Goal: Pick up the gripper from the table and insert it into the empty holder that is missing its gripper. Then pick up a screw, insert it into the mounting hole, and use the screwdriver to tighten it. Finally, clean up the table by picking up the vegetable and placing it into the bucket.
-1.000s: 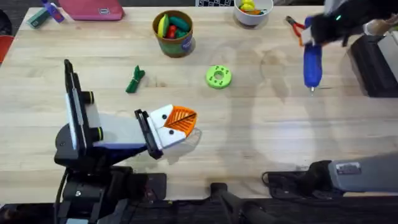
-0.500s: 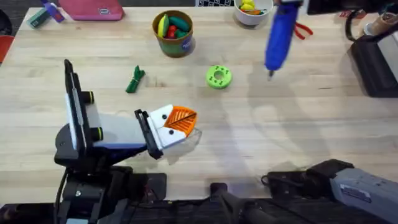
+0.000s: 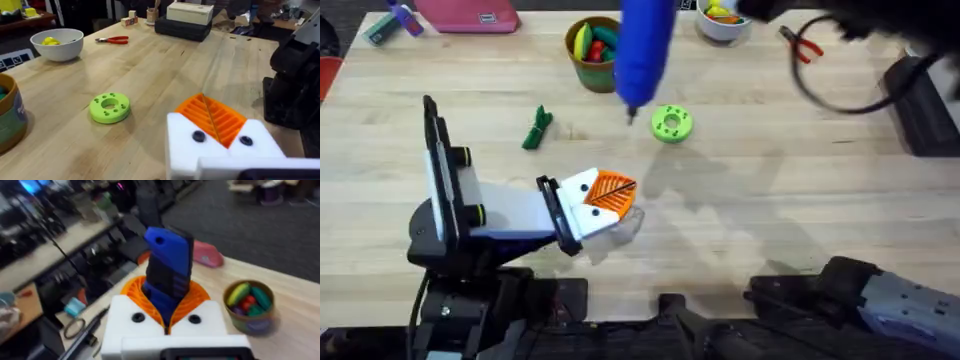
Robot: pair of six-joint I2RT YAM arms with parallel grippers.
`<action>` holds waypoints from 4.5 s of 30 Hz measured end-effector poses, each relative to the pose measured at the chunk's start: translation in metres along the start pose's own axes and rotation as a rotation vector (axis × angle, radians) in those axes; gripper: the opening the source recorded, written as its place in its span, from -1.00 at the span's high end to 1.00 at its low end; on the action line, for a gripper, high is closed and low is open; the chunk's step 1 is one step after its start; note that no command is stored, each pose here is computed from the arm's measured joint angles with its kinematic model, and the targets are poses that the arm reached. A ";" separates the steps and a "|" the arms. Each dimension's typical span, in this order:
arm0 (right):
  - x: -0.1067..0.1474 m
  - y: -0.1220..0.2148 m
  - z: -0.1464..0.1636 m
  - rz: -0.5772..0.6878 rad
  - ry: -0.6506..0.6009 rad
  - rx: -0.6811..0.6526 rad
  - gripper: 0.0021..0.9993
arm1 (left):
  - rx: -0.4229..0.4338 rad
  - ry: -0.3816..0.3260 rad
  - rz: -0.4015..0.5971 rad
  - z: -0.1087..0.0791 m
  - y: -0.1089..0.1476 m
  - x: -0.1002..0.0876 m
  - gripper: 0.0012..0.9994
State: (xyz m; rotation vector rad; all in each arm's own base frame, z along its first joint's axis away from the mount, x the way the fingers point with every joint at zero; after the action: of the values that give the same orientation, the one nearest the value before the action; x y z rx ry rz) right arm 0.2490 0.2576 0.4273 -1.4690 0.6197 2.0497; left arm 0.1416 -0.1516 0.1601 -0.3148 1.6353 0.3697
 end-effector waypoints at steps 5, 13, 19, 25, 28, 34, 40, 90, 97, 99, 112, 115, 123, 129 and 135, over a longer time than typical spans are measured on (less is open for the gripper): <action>0.015 -0.011 0.017 -0.103 -0.011 -0.133 0.96 | 0.000 0.000 0.000 0.000 0.000 0.000 0.99; 0.052 -0.005 0.057 -0.048 0.122 -0.436 0.96 | 0.000 0.000 0.000 0.000 0.000 0.000 0.99; 0.056 0.005 0.077 -0.053 0.234 -0.575 0.96 | 0.000 0.000 0.000 0.000 0.000 0.000 0.99; 0.059 0.002 0.087 -0.081 0.290 -0.661 0.96 | 0.000 0.000 0.000 0.000 0.000 0.000 0.99; 0.067 -0.004 0.089 -0.064 0.296 -0.693 0.96 | 0.000 0.000 0.000 0.000 0.000 0.000 0.99; 0.080 -0.009 0.090 -0.034 0.302 -0.729 0.96 | 0.000 0.000 0.000 0.000 0.000 0.000 0.99; 0.074 -0.007 0.093 -0.074 0.333 -0.745 0.96 | 0.000 0.000 0.000 0.000 0.000 0.000 0.99; 0.102 -0.016 0.090 -0.161 0.345 -0.810 0.96 | 0.000 0.000 0.000 0.000 0.000 0.000 0.99; 0.102 -0.015 0.091 -0.158 0.346 -0.820 0.96 | 0.000 0.000 0.000 0.000 0.000 0.000 0.99; 0.103 -0.015 0.091 -0.158 0.346 -0.820 0.96 | 0.000 0.000 0.000 0.000 0.000 0.000 0.99; 0.103 -0.014 0.091 -0.159 0.355 -0.826 0.96 | 0.000 0.000 0.000 0.000 0.000 0.000 0.99; 0.105 -0.015 0.091 -0.156 0.365 -0.824 0.96 | 0.000 0.000 0.000 0.000 0.000 0.000 0.99; 0.110 -0.019 0.089 -0.143 0.365 -0.823 0.96 | 0.000 0.000 0.000 0.000 0.000 0.000 0.99; 0.111 -0.020 0.089 -0.143 0.370 -0.822 0.96 | 0.000 0.000 0.000 0.000 0.000 0.000 0.99; 0.111 -0.020 0.089 -0.147 0.380 -0.821 0.96 | 0.000 0.000 0.000 0.000 0.000 0.000 0.99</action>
State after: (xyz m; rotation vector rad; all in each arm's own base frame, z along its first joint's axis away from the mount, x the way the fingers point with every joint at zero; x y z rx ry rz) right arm 0.1703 0.3469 0.3472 -2.3052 -0.2593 2.0073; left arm 0.1416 -0.1516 0.1601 -0.3147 1.6357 0.3698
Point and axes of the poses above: each hand's point on the last joint's axis, 136 mm out from that joint toward the fingers, its own y axis back along the fingers, its own z axis along the line the jaws close on, x = y × z, the point moved 1 cm from there along y, back along the fingers, and after that the axes turned 2 degrees about y, right-handed, at the moved point
